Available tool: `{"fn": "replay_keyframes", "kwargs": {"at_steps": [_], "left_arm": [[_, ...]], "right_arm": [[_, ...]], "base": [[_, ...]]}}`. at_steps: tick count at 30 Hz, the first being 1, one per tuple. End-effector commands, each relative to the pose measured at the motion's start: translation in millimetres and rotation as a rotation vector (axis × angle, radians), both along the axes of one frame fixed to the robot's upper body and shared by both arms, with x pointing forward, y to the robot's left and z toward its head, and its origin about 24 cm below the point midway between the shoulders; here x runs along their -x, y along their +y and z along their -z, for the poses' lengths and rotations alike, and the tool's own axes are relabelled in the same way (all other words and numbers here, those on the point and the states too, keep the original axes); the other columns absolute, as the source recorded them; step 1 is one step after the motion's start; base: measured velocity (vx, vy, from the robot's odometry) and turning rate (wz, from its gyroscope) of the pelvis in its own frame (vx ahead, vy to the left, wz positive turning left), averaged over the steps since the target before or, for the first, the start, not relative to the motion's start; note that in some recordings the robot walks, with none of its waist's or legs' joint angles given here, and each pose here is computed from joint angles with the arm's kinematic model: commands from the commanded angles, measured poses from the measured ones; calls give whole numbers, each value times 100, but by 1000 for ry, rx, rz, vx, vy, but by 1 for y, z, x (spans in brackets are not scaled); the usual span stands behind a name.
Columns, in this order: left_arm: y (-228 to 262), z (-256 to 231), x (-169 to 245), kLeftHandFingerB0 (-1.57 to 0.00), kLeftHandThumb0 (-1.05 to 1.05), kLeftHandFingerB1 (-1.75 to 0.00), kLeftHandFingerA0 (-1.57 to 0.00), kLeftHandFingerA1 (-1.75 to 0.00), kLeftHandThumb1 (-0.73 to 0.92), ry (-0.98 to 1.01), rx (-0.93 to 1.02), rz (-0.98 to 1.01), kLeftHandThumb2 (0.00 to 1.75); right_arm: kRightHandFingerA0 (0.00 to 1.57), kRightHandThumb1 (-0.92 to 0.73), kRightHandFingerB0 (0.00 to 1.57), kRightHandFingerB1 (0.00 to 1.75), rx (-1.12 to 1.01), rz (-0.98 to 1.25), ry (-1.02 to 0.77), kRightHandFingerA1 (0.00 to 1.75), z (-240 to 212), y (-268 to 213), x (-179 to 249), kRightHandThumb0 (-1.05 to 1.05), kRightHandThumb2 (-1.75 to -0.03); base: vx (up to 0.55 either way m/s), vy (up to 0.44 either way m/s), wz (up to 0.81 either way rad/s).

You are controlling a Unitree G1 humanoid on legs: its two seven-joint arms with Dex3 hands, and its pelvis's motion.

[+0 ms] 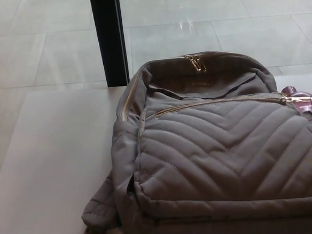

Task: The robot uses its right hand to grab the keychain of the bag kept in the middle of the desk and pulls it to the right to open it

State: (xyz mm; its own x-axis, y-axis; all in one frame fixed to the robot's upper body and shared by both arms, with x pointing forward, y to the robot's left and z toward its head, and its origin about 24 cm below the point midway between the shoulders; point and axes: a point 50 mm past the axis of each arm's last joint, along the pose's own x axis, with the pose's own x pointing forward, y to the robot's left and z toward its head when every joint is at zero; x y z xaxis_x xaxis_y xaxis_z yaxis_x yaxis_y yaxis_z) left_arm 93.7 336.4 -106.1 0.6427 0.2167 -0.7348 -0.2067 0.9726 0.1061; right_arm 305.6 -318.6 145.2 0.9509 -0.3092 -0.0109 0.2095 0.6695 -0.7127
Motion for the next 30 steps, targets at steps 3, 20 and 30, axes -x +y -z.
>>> {"fn": "replay_keyframes", "kwargs": {"at_steps": [3, 20, 30], "left_arm": [[2, -2, 6, -50, -79, -40, -61, -49, 81, 14, -20, 15, 64], [4, 0, 11, -46, -79, -40, -59, -47, 80, 27, -39, 16, 65], [8, -3, 10, -46, -76, -39, -60, -46, 84, 60, -39, 79, 66]], "right_arm": [[82, -62, 69, 78, -100, -92, -19, 108, 1, 2, 8, -12, -76], [0, -55, 0, 0, -168, -436, 308, 0, -12, -9, 35, -96, -57], [10, -42, 0, 0, -400, 31, 147, 39, -25, -120, 114, -72, -76]], "base": [[0, 0, 0], [0, 0, 0], [0, 0, 0]]}}
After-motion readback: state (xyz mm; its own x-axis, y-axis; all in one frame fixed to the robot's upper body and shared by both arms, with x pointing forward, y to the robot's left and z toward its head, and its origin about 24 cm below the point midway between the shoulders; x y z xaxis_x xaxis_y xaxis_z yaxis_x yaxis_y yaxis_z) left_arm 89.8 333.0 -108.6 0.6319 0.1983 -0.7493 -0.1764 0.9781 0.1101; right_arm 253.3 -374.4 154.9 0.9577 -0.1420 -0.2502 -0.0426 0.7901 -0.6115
